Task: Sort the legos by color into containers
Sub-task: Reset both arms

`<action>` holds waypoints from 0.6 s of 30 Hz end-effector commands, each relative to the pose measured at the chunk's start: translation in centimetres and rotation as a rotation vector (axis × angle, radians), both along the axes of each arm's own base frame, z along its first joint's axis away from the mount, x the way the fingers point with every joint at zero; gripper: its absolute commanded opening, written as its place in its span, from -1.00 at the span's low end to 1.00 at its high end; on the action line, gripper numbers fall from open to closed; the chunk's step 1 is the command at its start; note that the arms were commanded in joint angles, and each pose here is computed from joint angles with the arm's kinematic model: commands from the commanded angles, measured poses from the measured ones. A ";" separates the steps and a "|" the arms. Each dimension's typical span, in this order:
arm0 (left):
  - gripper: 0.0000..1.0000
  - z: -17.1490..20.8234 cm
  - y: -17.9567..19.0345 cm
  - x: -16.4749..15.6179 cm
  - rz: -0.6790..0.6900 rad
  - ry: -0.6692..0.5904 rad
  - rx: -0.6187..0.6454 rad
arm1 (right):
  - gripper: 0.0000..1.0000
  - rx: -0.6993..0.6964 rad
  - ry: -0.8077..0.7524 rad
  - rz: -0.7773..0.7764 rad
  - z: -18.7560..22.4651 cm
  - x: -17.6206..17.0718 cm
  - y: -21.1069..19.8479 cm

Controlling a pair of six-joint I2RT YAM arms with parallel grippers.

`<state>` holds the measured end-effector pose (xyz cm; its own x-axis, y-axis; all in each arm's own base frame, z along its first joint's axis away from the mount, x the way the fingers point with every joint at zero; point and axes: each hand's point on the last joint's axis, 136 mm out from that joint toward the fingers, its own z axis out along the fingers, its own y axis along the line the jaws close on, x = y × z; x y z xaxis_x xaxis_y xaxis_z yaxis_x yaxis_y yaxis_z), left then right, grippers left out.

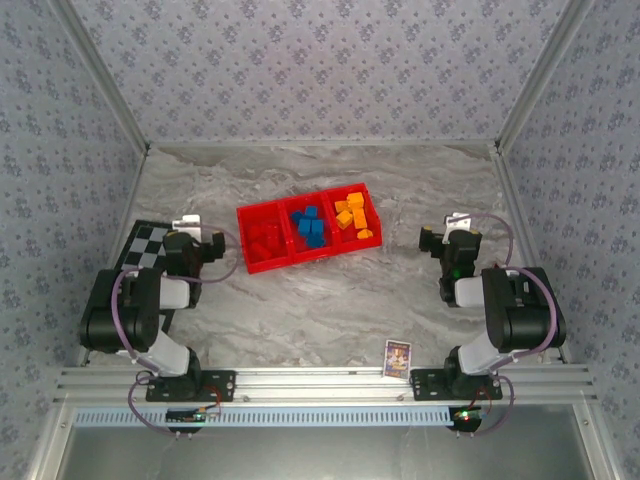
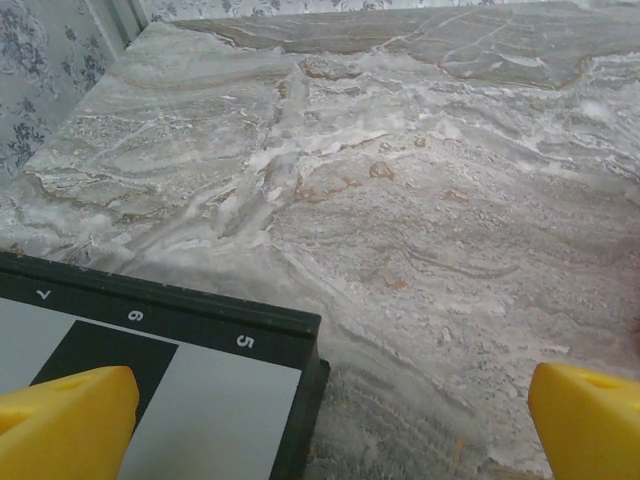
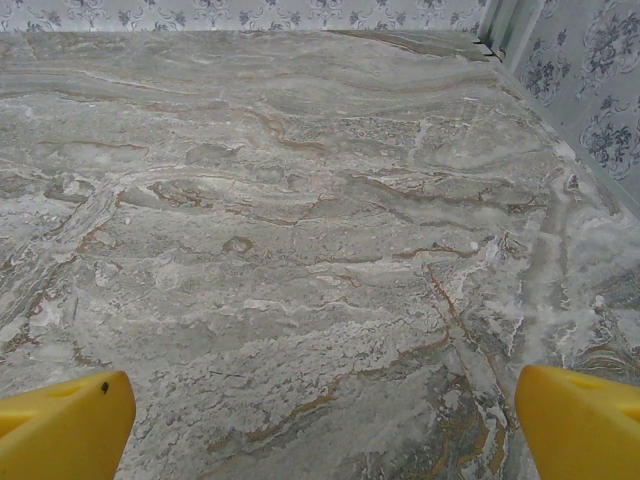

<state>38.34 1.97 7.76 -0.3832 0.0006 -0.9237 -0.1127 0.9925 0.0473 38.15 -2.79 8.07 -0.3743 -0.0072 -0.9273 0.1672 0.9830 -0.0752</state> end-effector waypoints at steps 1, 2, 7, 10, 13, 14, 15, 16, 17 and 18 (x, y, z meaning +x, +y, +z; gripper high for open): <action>0.99 1.6 1.9 0.5 0.144 -0.053 -0.017 | 0.99 -0.013 -0.018 -0.019 0.7 0.6 -0.5; 1.00 1.5 2.1 0.6 0.150 -0.054 -0.016 | 0.99 -0.012 -0.018 -0.020 0.7 0.6 -0.5; 1.00 1.5 1.8 0.7 0.144 -0.038 -0.006 | 0.99 -0.004 -0.016 -0.013 0.7 0.6 -0.4; 0.99 1.5 1.9 0.7 0.145 -0.038 -0.006 | 0.99 -0.004 -0.017 -0.014 0.7 0.6 -0.5; 0.99 1.5 1.8 0.7 0.144 -0.036 -0.006 | 0.99 -0.005 -0.015 -0.016 0.6 0.6 -0.6; 1.00 1.5 1.8 0.7 0.144 -0.037 -0.006 | 0.99 -0.005 -0.015 -0.015 0.7 0.6 -0.5; 0.99 1.5 1.8 0.7 0.143 -0.037 -0.006 | 0.99 -0.005 -0.016 -0.015 0.7 0.6 -0.5; 0.99 1.5 1.8 0.7 0.144 -0.036 -0.006 | 0.99 -0.005 -0.016 -0.014 0.7 0.6 -0.5; 0.99 1.5 1.9 0.7 0.145 -0.037 -0.007 | 0.99 -0.005 -0.016 -0.016 0.7 0.6 -0.6; 1.00 1.5 1.8 0.7 0.144 -0.036 -0.006 | 0.99 -0.005 -0.016 -0.015 0.7 0.6 -0.5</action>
